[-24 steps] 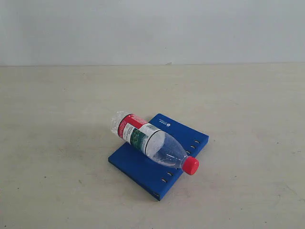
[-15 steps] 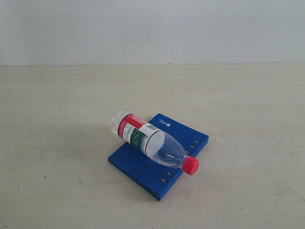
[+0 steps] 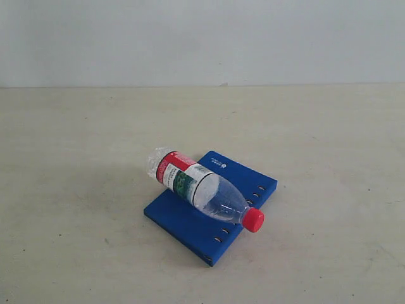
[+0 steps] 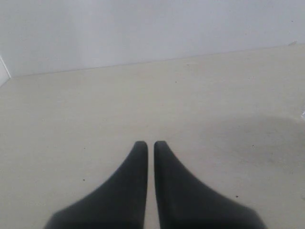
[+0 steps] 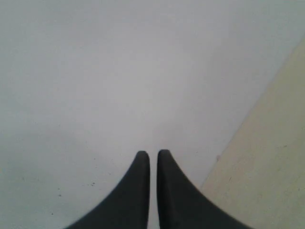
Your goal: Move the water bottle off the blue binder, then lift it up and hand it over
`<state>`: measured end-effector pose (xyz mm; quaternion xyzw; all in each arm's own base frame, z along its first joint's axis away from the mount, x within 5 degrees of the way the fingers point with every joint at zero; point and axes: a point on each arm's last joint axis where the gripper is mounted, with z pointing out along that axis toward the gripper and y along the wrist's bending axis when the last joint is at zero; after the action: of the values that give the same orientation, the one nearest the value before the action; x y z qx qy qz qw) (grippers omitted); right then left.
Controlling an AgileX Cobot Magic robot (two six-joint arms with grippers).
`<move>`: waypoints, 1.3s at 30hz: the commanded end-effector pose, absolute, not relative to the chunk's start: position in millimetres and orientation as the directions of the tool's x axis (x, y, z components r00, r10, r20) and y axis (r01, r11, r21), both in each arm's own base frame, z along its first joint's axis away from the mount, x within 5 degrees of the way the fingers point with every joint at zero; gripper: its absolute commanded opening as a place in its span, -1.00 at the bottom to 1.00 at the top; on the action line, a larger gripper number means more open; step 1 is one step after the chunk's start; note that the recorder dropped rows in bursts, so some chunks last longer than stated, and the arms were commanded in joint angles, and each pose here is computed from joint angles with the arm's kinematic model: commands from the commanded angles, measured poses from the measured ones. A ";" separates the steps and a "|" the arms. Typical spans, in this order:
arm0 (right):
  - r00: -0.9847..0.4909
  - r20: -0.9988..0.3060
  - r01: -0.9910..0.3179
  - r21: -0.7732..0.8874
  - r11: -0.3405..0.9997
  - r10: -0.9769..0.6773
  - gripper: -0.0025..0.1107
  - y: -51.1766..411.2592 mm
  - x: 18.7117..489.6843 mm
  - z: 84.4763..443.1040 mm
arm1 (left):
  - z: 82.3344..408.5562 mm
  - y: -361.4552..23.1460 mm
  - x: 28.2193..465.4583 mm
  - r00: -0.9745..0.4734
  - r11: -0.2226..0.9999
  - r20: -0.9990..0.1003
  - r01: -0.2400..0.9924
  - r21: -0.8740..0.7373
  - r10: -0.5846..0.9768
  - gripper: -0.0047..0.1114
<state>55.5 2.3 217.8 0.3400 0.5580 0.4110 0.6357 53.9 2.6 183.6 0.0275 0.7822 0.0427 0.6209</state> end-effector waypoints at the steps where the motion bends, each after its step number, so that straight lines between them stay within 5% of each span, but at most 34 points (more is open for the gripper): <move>1: 0.029 -0.311 -0.082 0.946 0.313 0.950 -0.93 -0.1 56.1 213.2 | 185.6 1.9 54.3 -0.217 0.995 -0.972 -0.001 0.095 0.092 -0.84; 7: 0.013 -0.518 -0.312 0.810 0.496 0.855 -0.93 11.6 53.5 230.7 | 185.6 1.9 54.3 -0.217 0.995 -0.972 -0.001 0.095 0.092 -0.84; 11: -0.108 -0.725 -0.346 0.669 0.658 0.680 -0.93 26.1 66.0 240.8 | 185.6 1.9 54.3 -0.217 0.995 -0.972 -0.001 0.095 0.092 -0.84; 17: -0.270 -0.958 -0.519 0.229 0.823 0.097 -0.37 67.6 118.8 265.9 | 185.6 1.9 54.3 -0.217 0.995 -0.972 -0.001 0.095 0.092 -0.84; 21: -0.365 -0.907 -0.637 0.079 0.767 -0.209 0.10 99.9 158.4 245.6 | 185.6 1.9 54.3 -0.217 0.995 -0.972 -0.001 0.095 0.092 -0.84; 24: -0.421 -0.856 -0.677 0.077 0.732 -0.299 0.24 115.4 175.2 228.4 | 185.6 1.9 54.3 -0.217 0.995 -0.972 -0.001 0.095 0.092 -0.84; 33: -0.383 -0.756 -0.818 0.010 0.575 -0.531 0.23 126.4 179.2 196.3 | 185.6 1.9 54.3 -0.217 0.995 -0.972 -0.001 0.095 0.092 -0.84; 39: -0.348 -0.726 -0.771 -0.138 0.621 -0.593 0.23 116.7 189.2 193.7 | 185.6 1.9 54.3 -0.217 0.995 -0.972 -0.001 0.095 0.092 -0.84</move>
<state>186.7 116.5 193.0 -0.4125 0.8165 0.1256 0.3840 53.9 2.6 183.6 0.0275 0.7822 0.0427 0.6209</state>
